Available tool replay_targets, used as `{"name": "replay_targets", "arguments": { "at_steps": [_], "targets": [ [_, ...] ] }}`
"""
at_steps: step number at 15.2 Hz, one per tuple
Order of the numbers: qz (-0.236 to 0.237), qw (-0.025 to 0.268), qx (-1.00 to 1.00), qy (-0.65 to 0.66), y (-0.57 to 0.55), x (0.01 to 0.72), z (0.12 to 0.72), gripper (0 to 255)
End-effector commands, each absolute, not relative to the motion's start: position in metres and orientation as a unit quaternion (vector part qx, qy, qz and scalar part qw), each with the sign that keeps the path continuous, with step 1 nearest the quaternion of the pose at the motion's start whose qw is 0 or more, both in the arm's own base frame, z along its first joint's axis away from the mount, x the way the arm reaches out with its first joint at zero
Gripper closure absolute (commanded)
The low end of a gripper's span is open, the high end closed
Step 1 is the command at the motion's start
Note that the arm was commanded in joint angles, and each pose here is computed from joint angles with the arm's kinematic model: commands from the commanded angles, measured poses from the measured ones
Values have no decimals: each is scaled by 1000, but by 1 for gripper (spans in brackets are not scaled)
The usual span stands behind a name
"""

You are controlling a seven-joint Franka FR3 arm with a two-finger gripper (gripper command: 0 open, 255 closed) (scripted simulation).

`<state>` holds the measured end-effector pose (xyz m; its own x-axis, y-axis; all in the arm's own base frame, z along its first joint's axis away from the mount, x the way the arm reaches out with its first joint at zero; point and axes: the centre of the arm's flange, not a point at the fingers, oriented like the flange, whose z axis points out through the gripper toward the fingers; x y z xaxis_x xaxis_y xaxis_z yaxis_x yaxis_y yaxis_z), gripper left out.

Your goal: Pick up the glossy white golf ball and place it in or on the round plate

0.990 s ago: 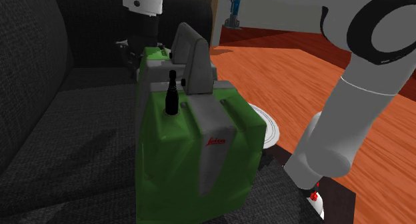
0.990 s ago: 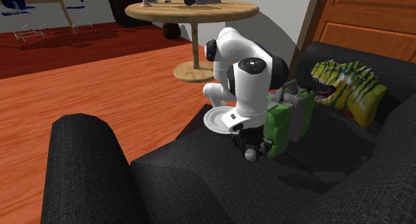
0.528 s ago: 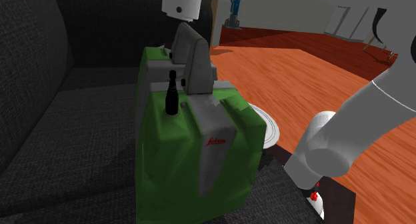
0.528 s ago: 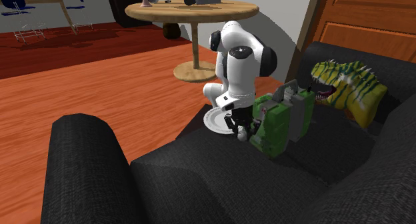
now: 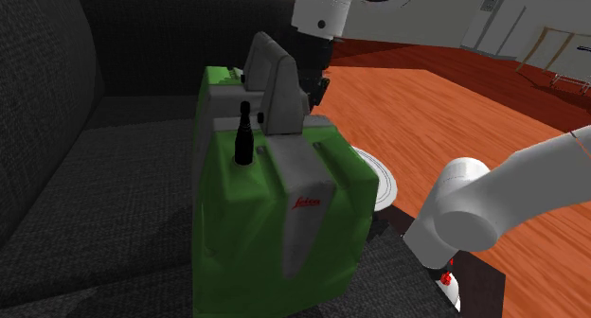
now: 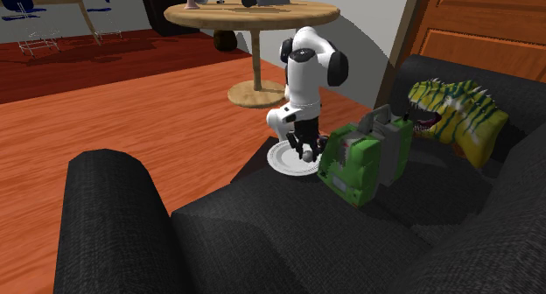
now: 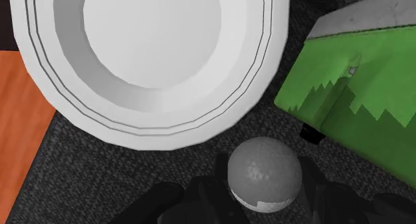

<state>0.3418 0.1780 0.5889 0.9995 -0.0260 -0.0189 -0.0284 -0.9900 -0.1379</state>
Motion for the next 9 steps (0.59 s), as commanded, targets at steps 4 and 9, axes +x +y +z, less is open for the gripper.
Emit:
{"name": "replay_targets", "arguments": {
  "at_steps": [4, 9],
  "targets": [
    [9, 69, -997, 13, 139, 288, 590, 255],
    [9, 69, -997, 13, 103, 238, 586, 255]
  ]
}}
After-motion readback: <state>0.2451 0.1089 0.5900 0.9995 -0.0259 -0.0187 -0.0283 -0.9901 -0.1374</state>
